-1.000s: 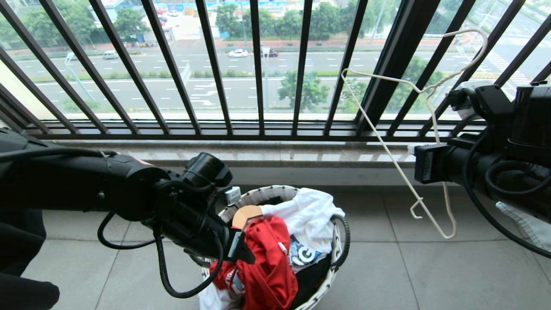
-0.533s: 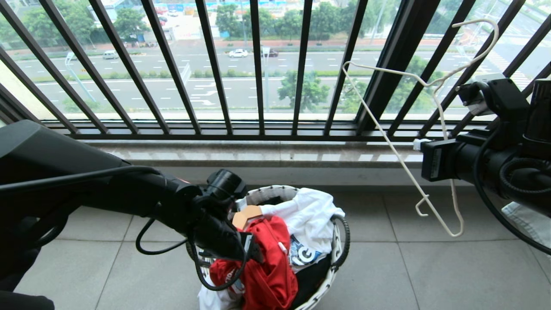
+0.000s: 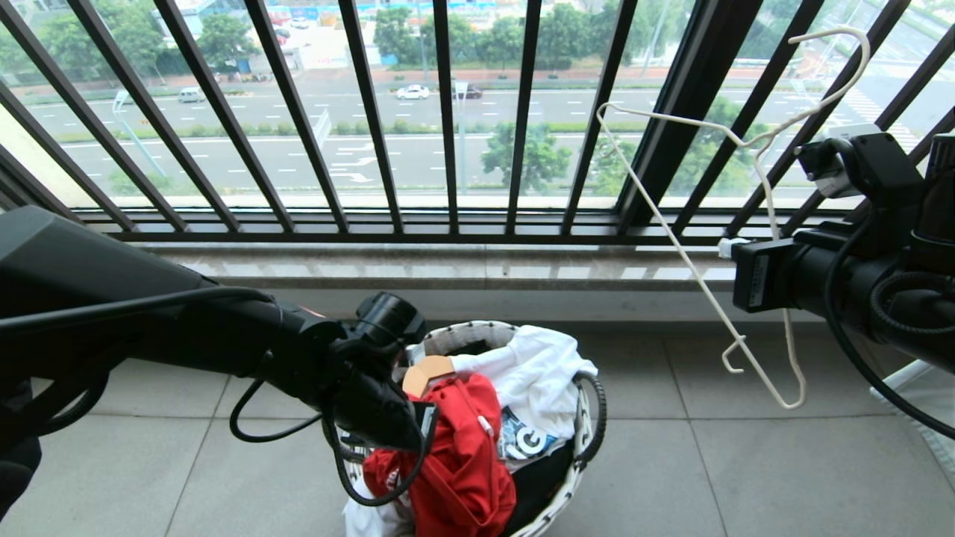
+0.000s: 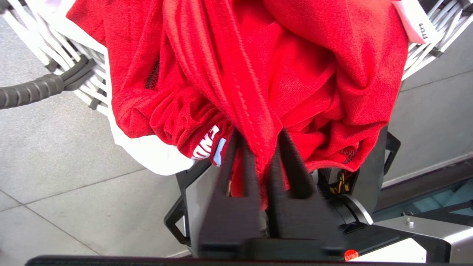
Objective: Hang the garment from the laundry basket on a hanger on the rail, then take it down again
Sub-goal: Pick up clothes from the basket
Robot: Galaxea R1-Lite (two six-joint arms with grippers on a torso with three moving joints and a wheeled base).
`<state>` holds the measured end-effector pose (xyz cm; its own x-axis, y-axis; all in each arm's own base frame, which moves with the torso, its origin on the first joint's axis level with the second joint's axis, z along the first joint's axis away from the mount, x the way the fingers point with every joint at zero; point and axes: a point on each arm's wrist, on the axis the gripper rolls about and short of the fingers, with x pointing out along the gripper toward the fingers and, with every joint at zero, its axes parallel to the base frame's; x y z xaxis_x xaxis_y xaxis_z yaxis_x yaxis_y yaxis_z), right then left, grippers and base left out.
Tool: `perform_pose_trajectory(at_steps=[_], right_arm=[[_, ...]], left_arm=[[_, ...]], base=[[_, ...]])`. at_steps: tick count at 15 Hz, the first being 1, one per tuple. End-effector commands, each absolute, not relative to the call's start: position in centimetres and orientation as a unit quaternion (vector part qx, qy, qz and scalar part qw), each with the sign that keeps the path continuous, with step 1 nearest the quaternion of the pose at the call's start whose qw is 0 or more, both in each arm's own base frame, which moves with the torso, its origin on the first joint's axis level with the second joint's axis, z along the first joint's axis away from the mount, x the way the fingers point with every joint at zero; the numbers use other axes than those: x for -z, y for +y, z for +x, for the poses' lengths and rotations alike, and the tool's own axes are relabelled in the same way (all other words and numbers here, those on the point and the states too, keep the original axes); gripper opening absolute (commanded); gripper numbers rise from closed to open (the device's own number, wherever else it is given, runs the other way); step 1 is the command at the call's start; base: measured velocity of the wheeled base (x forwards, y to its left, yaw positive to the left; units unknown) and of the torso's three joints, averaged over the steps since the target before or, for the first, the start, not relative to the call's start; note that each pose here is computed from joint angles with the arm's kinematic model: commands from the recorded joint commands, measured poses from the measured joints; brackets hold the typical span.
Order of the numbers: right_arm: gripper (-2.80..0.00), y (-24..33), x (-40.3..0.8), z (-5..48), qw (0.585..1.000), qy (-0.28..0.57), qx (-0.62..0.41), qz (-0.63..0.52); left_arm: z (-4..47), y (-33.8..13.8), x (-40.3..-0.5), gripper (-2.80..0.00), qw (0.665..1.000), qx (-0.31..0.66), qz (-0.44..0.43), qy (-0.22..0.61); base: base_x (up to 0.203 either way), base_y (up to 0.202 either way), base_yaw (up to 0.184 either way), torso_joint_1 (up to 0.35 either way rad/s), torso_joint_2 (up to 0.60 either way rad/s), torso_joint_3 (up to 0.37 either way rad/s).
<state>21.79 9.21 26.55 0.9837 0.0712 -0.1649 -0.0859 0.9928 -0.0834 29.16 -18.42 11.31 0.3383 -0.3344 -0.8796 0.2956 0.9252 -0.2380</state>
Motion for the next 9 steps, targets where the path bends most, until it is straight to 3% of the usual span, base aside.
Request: perform_pose_trajectory(at_steps=[1,9], right_arm=[[-2.80,9.2,-26.5,21.9,0.995,0.081,-0.038,-0.045],[-2.80,9.2,-26.7,21.9,0.995,0.078,-0.035,-0.044]], left_arm=[[28.6,-18.0,-12.4,-2.80,0.836,0.168,-0.002,0.522],[23.8,-17.4,-18.3,-2.80,0.888,0.203,0.006,0.413]], base=[[0.000,0.000,0.000,0.000,0.00,0.000],[0.000,0.000,0.000,0.000,0.00,0.000]])
